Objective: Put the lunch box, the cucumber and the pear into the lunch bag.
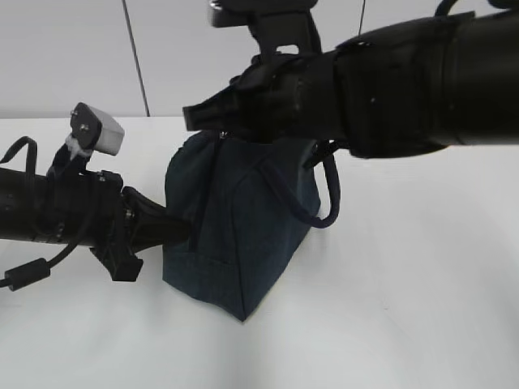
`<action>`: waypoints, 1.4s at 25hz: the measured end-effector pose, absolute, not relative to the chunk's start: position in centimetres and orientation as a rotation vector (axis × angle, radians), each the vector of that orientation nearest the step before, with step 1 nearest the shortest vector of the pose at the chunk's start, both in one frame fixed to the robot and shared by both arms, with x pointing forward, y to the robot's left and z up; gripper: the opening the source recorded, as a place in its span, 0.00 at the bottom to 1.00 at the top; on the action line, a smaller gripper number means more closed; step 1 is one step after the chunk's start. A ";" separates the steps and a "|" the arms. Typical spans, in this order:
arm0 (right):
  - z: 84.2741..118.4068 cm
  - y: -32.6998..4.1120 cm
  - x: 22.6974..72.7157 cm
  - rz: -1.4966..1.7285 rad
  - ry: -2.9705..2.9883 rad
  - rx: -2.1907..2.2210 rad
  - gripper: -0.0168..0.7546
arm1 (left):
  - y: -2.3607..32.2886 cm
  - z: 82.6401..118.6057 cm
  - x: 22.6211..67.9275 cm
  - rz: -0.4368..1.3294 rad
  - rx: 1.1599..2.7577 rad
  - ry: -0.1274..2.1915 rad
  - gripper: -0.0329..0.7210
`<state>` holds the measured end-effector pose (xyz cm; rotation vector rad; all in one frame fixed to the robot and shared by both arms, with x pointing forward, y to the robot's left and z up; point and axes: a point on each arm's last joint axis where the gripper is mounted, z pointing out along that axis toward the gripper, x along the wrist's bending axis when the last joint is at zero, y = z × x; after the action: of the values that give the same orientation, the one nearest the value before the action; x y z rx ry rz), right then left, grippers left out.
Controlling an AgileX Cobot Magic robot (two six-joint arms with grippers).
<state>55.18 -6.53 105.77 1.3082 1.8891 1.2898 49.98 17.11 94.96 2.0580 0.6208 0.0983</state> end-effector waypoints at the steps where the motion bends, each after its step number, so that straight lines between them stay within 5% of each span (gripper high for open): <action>1: 105.8 -7.1 55.7 1.303 1.881 1.329 0.02 | 17.1 95.0 50.0 0.098 2.058 0.621 0.05; 12: 106.4 -13.1 59.6 1.294 1.764 1.403 0.02 | 17.1 94.7 49.8 0.092 2.088 0.594 0.05; 18: 106.4 -13.2 59.8 1.302 1.778 1.380 0.02 | 17.2 94.6 49.7 0.095 2.105 0.579 0.05; 35: 98.2 -18.3 67.7 1.407 1.721 1.768 0.02 | 17.3 94.5 49.6 0.099 2.139 0.550 0.05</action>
<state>67.70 -18.25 98.18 1.7680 1.7206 1.4075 49.57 17.28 94.45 2.1393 0.5504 0.0988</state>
